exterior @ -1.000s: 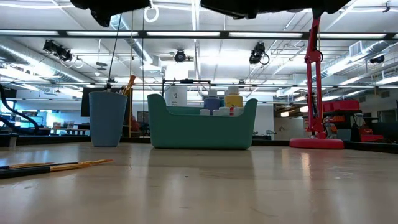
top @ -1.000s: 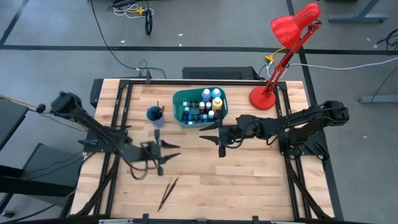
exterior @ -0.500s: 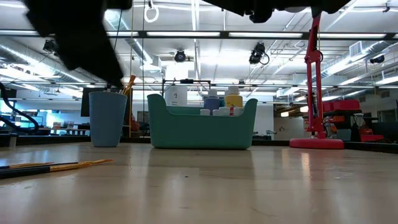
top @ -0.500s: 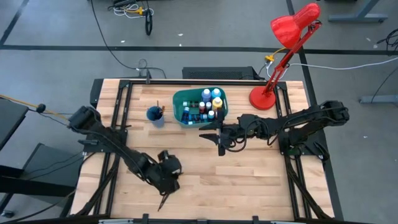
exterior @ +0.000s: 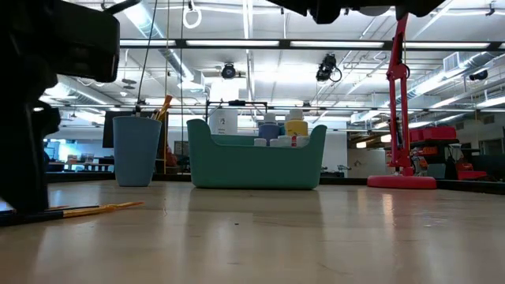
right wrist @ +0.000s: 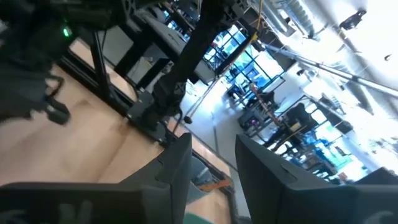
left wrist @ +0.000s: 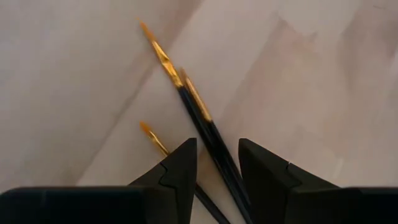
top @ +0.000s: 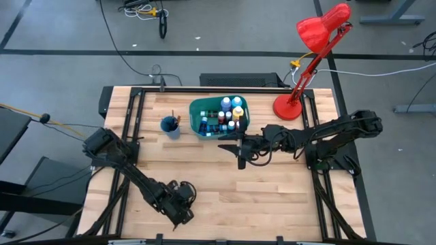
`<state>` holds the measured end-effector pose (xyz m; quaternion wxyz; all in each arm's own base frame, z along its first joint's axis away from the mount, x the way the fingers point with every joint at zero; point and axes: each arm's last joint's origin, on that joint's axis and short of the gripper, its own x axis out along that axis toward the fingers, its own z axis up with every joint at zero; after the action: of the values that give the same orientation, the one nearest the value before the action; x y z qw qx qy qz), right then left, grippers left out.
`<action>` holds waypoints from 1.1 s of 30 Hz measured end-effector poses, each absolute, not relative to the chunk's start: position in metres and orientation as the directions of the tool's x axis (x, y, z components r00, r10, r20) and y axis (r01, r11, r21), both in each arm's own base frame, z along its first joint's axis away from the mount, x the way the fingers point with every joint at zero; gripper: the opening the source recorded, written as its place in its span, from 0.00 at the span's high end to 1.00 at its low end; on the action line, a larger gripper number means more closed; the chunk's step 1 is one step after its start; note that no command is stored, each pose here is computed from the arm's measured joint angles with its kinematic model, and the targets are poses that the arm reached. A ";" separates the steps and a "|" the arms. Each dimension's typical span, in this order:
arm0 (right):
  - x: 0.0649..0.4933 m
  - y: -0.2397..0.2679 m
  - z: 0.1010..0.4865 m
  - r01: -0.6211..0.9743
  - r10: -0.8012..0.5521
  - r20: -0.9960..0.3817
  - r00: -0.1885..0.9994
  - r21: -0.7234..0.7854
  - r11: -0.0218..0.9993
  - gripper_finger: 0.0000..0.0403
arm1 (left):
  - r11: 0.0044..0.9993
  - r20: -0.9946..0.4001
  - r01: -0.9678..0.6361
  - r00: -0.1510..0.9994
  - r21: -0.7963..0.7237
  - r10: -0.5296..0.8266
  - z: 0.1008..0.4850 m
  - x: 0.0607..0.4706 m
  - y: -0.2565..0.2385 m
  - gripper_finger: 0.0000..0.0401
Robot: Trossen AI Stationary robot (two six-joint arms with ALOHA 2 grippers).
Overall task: Pick & Place Paint Supplies
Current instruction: Put the gold paint brush into the blue cup
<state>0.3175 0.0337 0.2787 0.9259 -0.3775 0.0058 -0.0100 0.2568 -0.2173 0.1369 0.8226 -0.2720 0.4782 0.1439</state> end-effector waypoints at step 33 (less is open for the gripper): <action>0.309 0.082 0.278 -0.166 0.201 -0.006 0.980 -0.587 0.792 0.68 | 0.943 -0.865 -0.331 0.484 -0.039 0.134 0.118 0.284 -0.182 0.85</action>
<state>0.3089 0.0817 0.2784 0.9462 -0.3074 -0.0285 0.0971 0.2845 -0.1822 0.1178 0.8555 -0.1006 0.4893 0.1361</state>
